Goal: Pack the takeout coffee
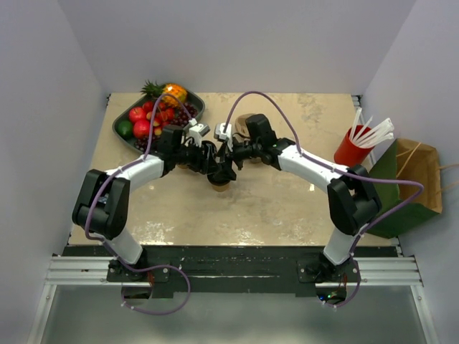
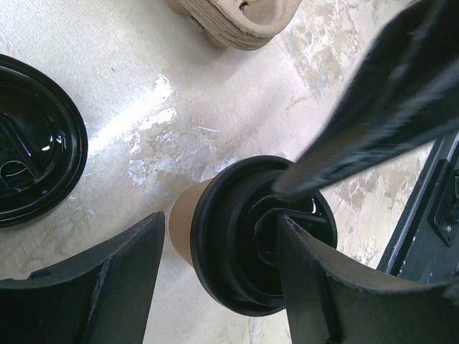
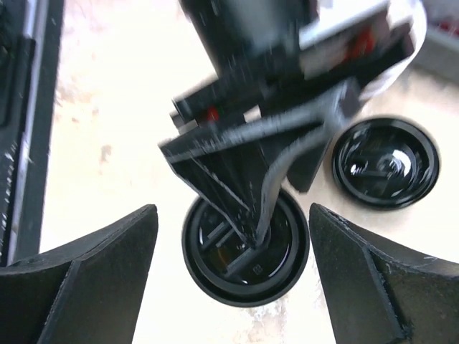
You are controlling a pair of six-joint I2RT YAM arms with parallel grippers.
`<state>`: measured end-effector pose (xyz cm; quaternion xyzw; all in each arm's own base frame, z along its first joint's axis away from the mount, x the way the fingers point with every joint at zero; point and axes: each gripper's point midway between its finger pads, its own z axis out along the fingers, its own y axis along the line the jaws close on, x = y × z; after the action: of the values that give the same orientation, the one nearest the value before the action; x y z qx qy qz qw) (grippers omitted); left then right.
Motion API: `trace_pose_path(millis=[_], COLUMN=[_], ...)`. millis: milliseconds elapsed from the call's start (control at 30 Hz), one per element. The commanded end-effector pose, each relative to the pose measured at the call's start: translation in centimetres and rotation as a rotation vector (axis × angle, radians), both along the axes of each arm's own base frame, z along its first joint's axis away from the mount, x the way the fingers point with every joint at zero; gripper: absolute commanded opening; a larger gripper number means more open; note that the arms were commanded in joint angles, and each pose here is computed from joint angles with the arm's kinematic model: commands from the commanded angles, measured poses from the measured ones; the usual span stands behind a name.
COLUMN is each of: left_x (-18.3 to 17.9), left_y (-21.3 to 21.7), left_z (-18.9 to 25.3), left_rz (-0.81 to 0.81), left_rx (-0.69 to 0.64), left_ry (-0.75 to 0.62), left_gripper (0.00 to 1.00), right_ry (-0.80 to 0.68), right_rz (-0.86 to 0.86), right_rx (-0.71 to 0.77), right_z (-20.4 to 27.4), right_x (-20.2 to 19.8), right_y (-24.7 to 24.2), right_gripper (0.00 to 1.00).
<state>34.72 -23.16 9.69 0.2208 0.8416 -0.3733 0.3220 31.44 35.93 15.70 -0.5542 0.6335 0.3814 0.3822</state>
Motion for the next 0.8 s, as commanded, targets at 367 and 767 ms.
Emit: trace_pose_path(millis=[367, 767], left_x=[0.8, 1.8], left_y=[-1.4, -1.3], left_z=[5.2, 11.4], left_rz=[-0.132, -0.189], left_rx=[-0.058, -0.137], left_ry=[-0.174, -0.266], left_gripper=[0.69, 0.68], right_ry=[0.064, -0.028], right_rz=[-0.263, -0.617], right_rx=[0.124, -0.119], right_z=[7.9, 5.1], right_x=[4.8, 15.8], right_y=[-6.1, -11.8], right_gripper=[0.89, 0.54])
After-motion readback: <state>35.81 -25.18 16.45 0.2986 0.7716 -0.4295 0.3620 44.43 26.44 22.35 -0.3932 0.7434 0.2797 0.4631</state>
